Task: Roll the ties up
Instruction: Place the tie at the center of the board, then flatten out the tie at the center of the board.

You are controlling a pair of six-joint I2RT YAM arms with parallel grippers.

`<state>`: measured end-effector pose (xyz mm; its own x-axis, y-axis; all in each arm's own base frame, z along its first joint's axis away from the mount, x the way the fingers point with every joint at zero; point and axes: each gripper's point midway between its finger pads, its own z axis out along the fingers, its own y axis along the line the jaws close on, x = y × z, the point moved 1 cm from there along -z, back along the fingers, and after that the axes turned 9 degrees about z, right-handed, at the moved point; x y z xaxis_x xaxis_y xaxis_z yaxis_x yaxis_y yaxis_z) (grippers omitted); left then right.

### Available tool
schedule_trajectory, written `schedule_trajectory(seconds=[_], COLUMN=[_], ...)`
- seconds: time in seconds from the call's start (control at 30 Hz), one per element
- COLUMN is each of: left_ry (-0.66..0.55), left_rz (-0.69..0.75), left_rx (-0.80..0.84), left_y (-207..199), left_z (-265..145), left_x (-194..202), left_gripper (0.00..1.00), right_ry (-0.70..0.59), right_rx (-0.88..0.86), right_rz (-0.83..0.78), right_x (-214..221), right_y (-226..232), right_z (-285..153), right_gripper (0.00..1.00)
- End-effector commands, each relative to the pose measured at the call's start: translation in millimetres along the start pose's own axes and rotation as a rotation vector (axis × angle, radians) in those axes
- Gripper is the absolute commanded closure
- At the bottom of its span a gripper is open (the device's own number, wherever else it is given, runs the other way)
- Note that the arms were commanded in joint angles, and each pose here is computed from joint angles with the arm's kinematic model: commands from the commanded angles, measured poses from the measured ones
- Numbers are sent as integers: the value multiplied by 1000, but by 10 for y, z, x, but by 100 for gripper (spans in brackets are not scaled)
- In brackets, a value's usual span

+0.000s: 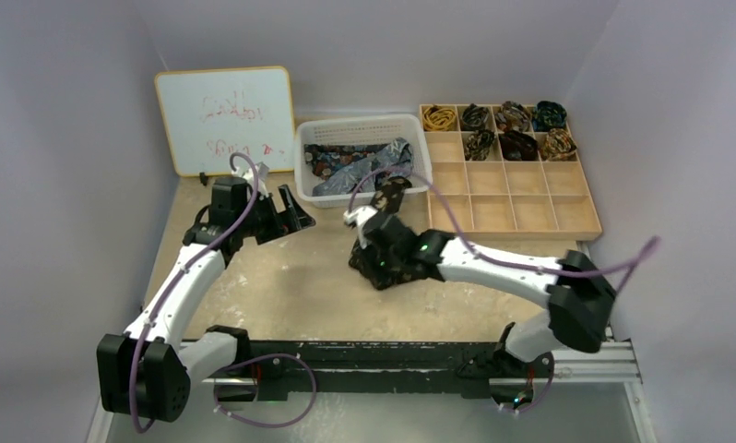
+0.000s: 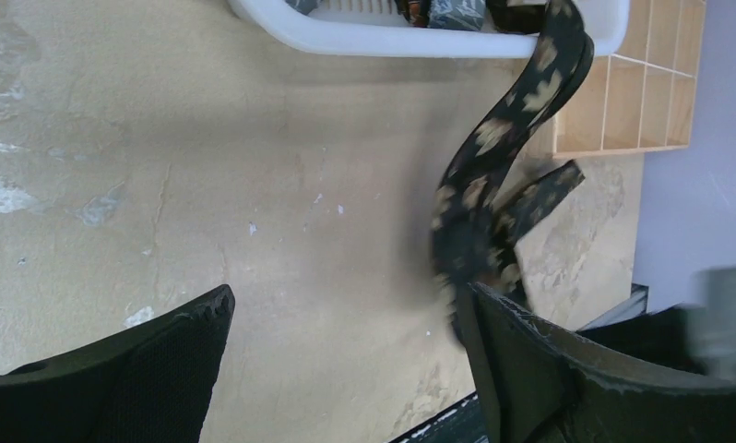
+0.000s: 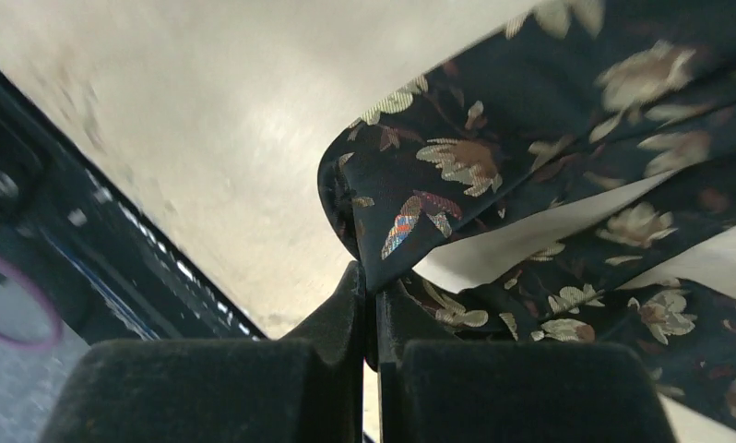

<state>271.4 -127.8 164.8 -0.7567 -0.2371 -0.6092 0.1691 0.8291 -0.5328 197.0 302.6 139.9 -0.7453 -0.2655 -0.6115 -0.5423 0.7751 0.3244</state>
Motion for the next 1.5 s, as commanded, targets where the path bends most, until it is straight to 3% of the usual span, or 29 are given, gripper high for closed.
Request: schedule_trajectory(seconds=[0.0, 0.07, 0.13, 0.2, 0.3, 0.37, 0.47, 0.63, 0.8, 1.0, 1.37, 1.47], left_ry=[-40, -48, -46, -27, 8, 27, 85, 185, 189, 204, 201, 209], left_rz=[-18, -26, -30, -34, -18, 9, 29, 135, 108, 126, 174, 192], left_rx=[-69, -99, -115, -123, -90, -19, 57, 78, 105, 90, 126, 136], left_y=[80, 125, 156, 188, 177, 110, 29, -228, -276, -291, -345, -367], left_z=[-13, -20, -11, 10, 59, 114, 211, 454, 595, 636, 620, 644], left_x=[-146, -156, -149, -102, -20, 37, 193, 464, 492, 476, 445, 424], left_gripper=[10, 9, 8, 8, 8, 7, 8, 10, 11, 11, 11, 12], right_ry=[108, 133, 146, 140, 87, -23, -198, -320, -251, -123, -76, -57], right_rx=[46, 5, -3, -44, -45, -17, 85, 179, 283, 358, 381, 434], right_rz=[-13, -18, -15, -6, 54, 132, 281, 537, 613, 601, 556, 554], right_x=[421, 583, 691, 729, 614, 405, 85, -186, -60, 188, 196, 313], right_y=[147, 298, 387, 468, 498, 464, 201, -508, -945, -1161, -1223, -1322], right_z=[310, 397, 423, 402, 258, 121, -133, -296, 3, 501, 751, 785], right_gripper=[99, 91, 73, 66, 30, 17, 9, 12, 17, 38, 46, 59])
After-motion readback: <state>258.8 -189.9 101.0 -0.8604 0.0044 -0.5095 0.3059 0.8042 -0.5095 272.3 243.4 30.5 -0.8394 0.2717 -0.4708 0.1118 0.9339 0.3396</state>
